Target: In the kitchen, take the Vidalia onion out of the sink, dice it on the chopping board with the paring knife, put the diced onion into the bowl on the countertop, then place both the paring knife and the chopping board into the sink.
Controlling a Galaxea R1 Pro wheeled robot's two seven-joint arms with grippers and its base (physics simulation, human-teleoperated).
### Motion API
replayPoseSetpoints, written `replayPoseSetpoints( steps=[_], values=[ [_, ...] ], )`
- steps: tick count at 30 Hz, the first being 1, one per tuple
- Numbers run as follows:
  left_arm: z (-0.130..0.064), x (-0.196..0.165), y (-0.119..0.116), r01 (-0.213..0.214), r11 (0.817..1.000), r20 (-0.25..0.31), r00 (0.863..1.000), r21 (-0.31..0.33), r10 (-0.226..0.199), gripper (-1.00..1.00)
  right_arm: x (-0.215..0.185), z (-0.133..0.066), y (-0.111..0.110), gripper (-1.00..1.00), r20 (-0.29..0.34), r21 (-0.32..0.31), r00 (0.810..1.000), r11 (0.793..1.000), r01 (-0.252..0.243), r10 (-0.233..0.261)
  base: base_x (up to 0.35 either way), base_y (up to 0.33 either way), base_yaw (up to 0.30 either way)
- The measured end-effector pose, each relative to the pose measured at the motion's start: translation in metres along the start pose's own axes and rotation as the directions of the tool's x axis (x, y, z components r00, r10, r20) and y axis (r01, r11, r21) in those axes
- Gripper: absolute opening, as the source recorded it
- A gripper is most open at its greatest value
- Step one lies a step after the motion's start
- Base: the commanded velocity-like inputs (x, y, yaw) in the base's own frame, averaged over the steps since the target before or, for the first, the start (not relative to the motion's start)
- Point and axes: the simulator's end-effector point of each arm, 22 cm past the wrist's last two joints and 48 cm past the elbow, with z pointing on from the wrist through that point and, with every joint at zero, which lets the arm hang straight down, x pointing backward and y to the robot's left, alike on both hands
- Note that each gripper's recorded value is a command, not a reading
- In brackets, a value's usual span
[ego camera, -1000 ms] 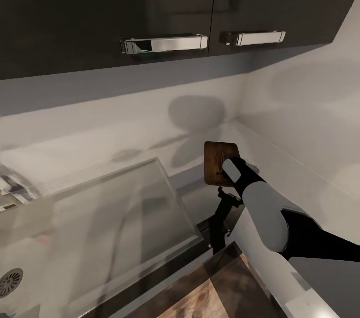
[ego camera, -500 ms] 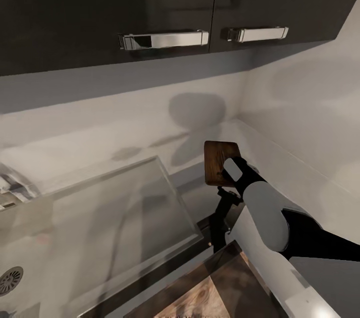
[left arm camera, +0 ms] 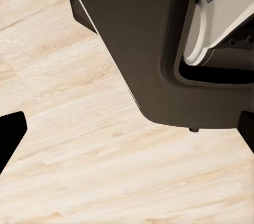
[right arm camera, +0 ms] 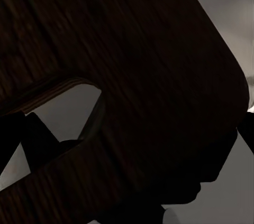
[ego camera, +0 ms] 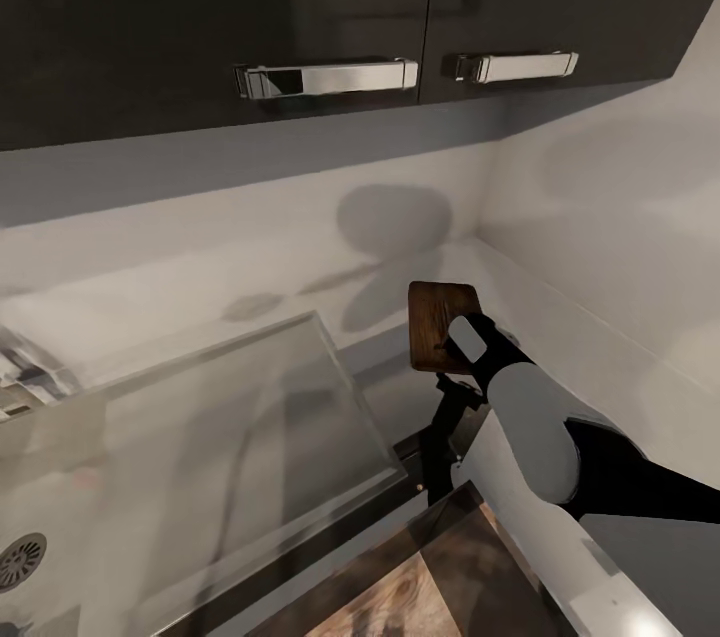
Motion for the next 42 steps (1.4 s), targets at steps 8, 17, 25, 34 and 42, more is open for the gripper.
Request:
replayPoseSetpoints(
  steps=[8,17,25,34,42],
  values=[
    [0.000,0.000,0.000,0.000,1.000,0.000,1.000,0.000,0.000,1.00,-0.004,0.003,-0.007,-1.00,0.002,0.006,1.000,1.000,-0.010,0.010,0.000,0.000,0.000],
    [0.000,0.000,0.000,-0.001,1.000,-0.001,1.000,0.000,0.001,1.00,-0.007,0.004,-0.011,-1.00,0.009,0.017,1.000,1.000,-0.003,0.003,0.000,0.000,0.000],
    [0.000,0.001,0.000,-0.001,1.000,-0.002,1.000,0.001,0.001,1.00,-0.007,0.004,-0.011,-1.00,0.007,0.017,1.000,1.000,-0.008,0.007,0.000,0.000,0.000],
    [0.001,-0.004,0.000,-0.002,1.000,0.009,1.000,0.001,0.002,1.00,-0.008,-0.001,-0.010,-1.00,0.007,0.015,1.000,1.000,-0.004,0.004,-0.019,0.000,0.000],
    [0.002,-0.006,-0.001,-0.002,1.000,0.016,1.000,0.002,0.002,1.00,-0.013,-0.006,-0.010,-1.00,0.016,0.012,1.000,1.000,-0.003,0.003,-0.273,0.000,0.000]
  ],
)
